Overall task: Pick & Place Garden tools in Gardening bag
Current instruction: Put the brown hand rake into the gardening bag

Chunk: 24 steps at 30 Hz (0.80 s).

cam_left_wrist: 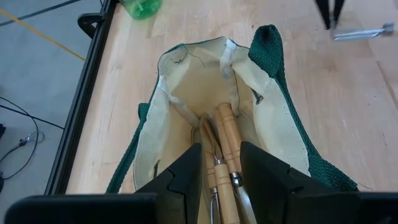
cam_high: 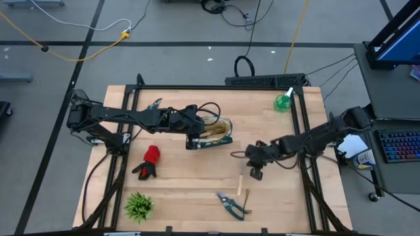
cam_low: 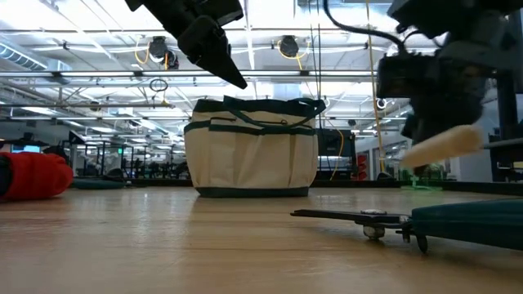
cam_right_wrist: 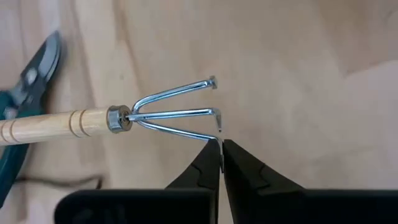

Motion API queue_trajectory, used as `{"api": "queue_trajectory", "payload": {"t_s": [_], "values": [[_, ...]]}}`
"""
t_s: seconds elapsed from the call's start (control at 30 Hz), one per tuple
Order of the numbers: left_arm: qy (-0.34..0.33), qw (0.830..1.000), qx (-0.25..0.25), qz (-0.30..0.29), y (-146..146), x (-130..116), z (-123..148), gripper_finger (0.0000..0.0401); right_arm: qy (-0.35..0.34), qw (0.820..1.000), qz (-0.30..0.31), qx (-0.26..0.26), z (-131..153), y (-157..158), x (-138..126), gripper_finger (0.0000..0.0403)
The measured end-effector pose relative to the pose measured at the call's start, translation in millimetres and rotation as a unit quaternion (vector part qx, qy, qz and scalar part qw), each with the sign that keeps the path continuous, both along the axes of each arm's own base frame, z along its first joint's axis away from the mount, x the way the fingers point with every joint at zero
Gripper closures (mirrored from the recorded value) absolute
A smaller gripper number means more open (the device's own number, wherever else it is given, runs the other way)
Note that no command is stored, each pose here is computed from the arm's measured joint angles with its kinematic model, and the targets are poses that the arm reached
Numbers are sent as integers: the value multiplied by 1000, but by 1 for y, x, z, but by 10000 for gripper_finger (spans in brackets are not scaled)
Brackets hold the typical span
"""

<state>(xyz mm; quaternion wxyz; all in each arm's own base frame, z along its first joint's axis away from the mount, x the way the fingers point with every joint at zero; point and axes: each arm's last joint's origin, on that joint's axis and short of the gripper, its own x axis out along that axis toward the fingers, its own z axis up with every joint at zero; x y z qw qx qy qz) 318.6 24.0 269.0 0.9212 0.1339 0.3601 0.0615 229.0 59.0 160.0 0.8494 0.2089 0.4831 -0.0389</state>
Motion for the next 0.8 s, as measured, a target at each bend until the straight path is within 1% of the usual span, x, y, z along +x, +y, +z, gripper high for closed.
{"api": "queue_trajectory", "payload": {"t_s": [0.13,0.37,0.5,0.67,0.73,0.8], "values": [[0,1000,-1,0,0,0,0,286,-18,1000,-12,-9,2,-14,6,399],[-1,1000,-3,3,0,0,0,286,-76,996,-29,-18,8,-32,17,399],[-20,998,-46,40,0,1,1,286,-119,992,-47,-21,14,-43,24,399],[-59,988,-111,93,0,3,4,286,-168,984,-27,-53,21,-51,30,399],[-67,984,-125,104,0,4,5,286,-187,980,-19,-64,25,-52,32,399],[-68,984,-128,106,-1,4,5,286,-205,976,-11,-73,28,-53,33,399]]}}
